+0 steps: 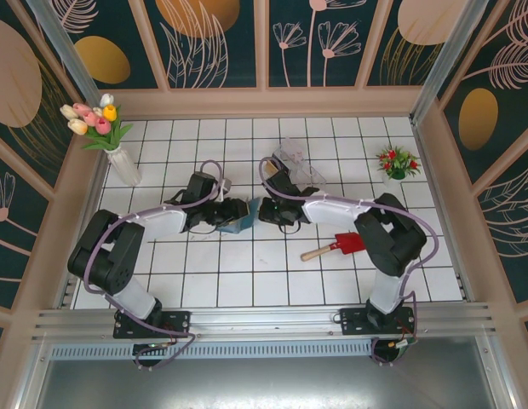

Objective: Take the credit cards out of the card holder

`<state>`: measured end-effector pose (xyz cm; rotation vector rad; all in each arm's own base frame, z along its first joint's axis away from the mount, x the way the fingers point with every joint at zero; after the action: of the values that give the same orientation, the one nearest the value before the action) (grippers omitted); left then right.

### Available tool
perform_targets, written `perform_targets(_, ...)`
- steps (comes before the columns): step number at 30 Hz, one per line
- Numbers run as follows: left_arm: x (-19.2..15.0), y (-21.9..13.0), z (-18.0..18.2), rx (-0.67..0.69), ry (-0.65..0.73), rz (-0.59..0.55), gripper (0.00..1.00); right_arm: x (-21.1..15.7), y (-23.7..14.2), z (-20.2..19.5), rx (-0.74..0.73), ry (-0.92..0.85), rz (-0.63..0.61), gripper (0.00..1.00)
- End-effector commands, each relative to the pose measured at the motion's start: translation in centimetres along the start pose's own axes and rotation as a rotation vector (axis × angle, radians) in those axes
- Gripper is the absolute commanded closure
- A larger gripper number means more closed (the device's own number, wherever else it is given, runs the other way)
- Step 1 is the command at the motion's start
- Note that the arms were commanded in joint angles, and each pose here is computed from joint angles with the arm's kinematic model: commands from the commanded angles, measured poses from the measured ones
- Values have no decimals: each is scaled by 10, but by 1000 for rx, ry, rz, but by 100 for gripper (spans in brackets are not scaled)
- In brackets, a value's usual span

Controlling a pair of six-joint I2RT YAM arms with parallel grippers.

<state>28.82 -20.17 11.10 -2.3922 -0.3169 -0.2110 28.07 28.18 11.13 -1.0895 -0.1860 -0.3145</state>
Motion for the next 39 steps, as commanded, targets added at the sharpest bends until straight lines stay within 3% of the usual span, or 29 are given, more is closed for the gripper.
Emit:
perform_targets(1,7,-1,-15,28,38,-65,63,15,-25,6,43,42,-102,72)
perform_targets(8,-2,14,-17,-11,40,-15,65,23,-47,3,94,89,-179,70)
perform_targets(14,-9,27,-6,32,27,-3,66,31,-53,15,179,88,-187,69)
perform_targets(17,-11,29,-4,37,24,4,62,34,-52,19,191,90,-192,65)
perform_targets(25,-20,38,8,44,13,40,58,29,-19,30,212,93,-67,65)
perform_targets(36,-23,32,11,80,-8,33,78,20,14,23,162,130,28,81)
perform_targets(39,-18,21,0,83,4,1,79,16,20,18,136,130,45,83)
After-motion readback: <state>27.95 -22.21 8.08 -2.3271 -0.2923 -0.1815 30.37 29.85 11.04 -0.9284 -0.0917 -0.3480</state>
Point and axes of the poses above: each hand's point on the last joint's axis, 136 mm out from that joint toward the fingers, its own y axis out along the fingers, its own z axis along the line the jaws close on, x = y × z, the point moved 7 cm from there along -y, back along the fingers, and after that the axes turned 2 degrees about y, right-handed, at the moved point
